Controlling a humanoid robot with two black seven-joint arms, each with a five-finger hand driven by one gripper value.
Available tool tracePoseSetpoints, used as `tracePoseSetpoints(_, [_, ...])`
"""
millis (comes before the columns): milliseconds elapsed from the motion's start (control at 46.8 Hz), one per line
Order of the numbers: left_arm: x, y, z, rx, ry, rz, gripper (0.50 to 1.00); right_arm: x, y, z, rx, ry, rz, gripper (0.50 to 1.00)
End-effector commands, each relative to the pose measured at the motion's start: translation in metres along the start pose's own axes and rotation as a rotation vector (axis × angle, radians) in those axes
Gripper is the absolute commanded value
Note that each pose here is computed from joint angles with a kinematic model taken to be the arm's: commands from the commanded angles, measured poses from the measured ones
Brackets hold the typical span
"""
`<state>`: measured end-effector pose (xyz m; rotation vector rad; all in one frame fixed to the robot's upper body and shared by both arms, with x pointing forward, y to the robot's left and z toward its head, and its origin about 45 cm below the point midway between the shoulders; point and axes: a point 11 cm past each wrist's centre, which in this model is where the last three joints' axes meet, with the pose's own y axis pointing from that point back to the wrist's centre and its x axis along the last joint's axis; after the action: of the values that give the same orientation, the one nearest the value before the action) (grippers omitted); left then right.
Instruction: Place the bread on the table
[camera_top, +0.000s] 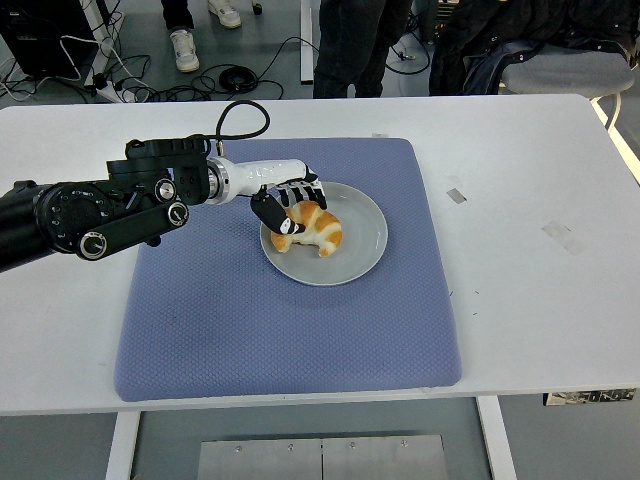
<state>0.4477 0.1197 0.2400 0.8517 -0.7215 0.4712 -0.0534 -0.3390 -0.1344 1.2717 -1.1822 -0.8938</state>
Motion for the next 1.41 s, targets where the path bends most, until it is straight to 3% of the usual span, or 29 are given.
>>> tracePoseSetpoints(0, [0.003,0.002,-0.002,0.004,0.008,0.006,0.595,0.0,0.0,0.0,0.0,0.0,0.0,1.0])
tracePoseSetpoints(449, [0.033,0.021,-0.019,0.034,0.068,0.06,0.596,0.0,0.0,-0.001,0.001,0.0,0.0,1.0])
tracePoseSetpoints(1004, [0.07,0.077,-0.085,0.163,0.091,0.142,0.601,0.0,0.0,0.0,0.0,0.0,0.0,1.0])
tracePoseSetpoints(1197, [0.071,0.092,-0.104,0.196,0.092,0.156,0.602,0.0,0.0,-0.001,0.001,0.0,0.0,1.0])
tracePoseSetpoints(1389, [0.059,0.091,-0.113,0.213,0.09,0.14,0.601,0.0,0.0,0.0,0.0,0.0,0.0,1.0])
